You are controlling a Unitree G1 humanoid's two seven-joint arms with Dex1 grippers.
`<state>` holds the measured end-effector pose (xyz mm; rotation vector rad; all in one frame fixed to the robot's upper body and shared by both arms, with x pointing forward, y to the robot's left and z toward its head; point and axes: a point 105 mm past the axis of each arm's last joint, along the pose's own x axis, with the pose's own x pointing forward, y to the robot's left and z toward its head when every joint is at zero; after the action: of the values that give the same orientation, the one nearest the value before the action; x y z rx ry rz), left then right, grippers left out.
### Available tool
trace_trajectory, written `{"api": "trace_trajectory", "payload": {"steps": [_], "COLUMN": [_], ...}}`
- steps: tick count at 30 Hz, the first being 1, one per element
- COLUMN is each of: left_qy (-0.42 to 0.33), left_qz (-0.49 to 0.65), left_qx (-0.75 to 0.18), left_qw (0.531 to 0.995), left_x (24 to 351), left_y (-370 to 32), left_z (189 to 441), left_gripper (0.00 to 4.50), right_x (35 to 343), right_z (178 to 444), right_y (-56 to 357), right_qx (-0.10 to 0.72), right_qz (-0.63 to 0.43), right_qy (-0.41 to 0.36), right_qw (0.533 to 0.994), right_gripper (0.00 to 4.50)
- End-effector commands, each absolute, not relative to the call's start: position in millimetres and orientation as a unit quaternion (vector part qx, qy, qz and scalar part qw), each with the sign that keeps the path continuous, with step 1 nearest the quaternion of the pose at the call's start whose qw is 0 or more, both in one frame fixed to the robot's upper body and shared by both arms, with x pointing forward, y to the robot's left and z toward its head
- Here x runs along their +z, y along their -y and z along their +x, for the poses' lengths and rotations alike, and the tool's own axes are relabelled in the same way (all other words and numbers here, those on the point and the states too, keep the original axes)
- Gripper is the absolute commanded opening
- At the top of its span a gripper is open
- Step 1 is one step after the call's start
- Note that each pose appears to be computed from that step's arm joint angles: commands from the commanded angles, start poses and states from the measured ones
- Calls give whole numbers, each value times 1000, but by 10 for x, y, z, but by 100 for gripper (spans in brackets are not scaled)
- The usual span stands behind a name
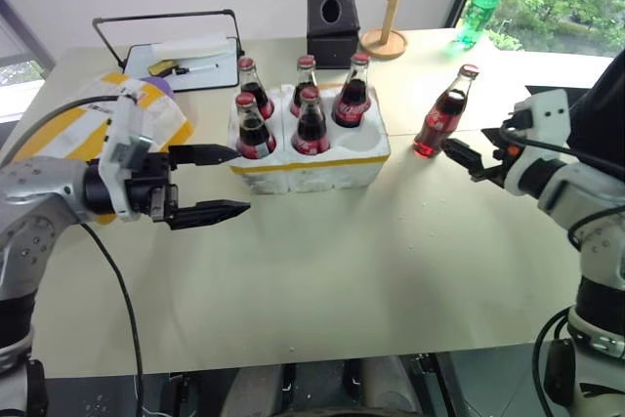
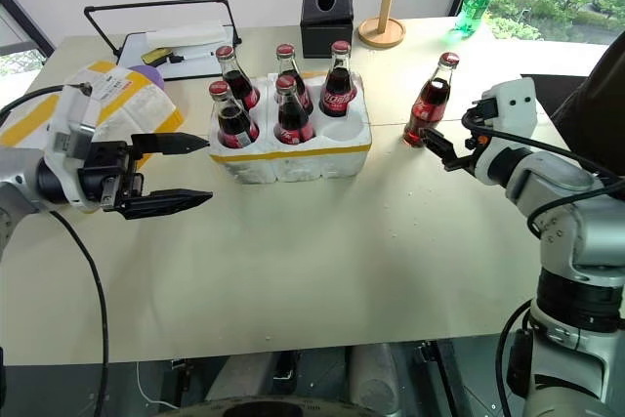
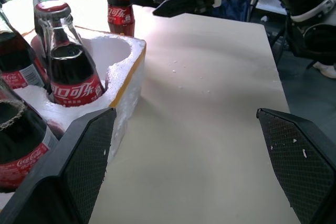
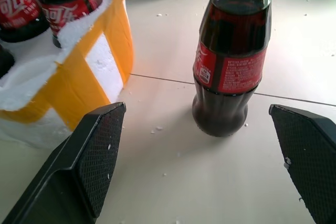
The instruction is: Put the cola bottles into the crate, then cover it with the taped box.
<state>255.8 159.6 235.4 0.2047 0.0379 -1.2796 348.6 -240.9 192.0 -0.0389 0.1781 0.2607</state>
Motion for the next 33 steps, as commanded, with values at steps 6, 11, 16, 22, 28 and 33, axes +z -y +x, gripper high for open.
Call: {"api": "trace_trajectory", "payload": {"steps": [6,11,16,22,28,33], "left_qy": [-1,-3,-4,-1,0,1], "left_qz": [108,108,108,107,107,106], "left_qx": [-591,-586,-581,-578,-572,-569], "left_qw": [800,803,807,809,813,815], "left_x": [2447,2442,2435,2434,2439,2447], "left_y": [-1538,-1537,-1544,-1532,-1541,-1552], "left_z": [2470,2447,2449,2448,2440,2446], "left_gripper": [450,450,450,450,450,450], "right_x": [2030,2085,2054,1997,1926,1871], "right_z": [3751,3843,3928,4048,4149,4216], "right_y": [2477,2431,2362,2391,2414,2434], "right_qx": [105,115,125,112,101,95], "right_qz": [-16,1,-2,-3,-9,-4], "right_qy": [-40,-18,-18,-19,-20,-18], "right_qw": [994,993,992,993,995,995], "right_gripper": [447,447,447,447,447,447]}}
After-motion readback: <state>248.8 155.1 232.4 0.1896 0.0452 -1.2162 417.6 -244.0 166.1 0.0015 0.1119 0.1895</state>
